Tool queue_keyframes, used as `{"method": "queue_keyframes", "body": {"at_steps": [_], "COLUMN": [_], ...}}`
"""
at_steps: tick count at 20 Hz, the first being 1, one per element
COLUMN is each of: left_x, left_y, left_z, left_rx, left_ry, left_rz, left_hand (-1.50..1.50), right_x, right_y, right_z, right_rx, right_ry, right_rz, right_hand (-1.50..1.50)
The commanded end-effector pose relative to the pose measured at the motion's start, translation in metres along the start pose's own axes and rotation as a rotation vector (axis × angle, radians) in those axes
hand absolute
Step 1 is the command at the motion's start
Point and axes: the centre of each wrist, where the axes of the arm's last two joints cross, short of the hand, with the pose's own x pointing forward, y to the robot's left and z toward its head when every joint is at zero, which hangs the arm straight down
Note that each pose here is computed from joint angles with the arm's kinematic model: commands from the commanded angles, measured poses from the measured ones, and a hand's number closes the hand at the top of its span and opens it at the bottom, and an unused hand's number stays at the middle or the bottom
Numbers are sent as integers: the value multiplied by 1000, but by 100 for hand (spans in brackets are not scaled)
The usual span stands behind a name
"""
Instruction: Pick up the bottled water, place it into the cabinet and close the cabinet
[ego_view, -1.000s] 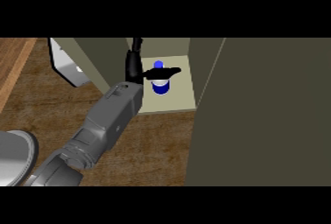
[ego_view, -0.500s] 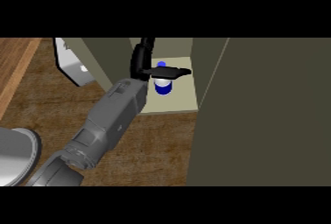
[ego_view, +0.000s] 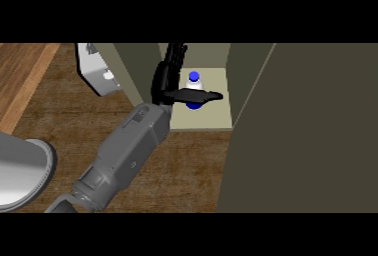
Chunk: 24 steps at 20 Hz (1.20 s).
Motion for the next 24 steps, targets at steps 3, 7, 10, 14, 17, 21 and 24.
{"method": "queue_keyframes", "body": {"at_steps": [3, 7, 10, 14, 17, 21, 24], "left_x": [2, -5, -2, 15, 32, 49, 57], "left_y": [1, 4, 16, 32, 38, 76, 96], "left_z": [34, 76, 102, 137, 166, 171, 212], "left_rx": [-2, -4, -36, 9, 39, 33, 35], "left_ry": [14, 54, 64, 60, 29, 18, 21], "left_rz": [50, 53, 43, 60, 48, 32, 31], "left_hand": [150, 150, 150, 150, 150, 150, 150], "right_x": [27, 24, 22, 11, 26, 21, 31], "right_y": [2, 2, -1, 13, 15, 44, 46], "right_z": [14, 3, -4, 0, 8, -6, -2], "right_rx": [11, 71, 179, 289, 305, 366, 390], "right_ry": [-30, -30, 14, 104, 112, 125, 129], "right_rz": [23, 116, 158, 157, 68, -43, -30], "right_hand": [-150, -150, 150, 150, 150, 150, 150]}}
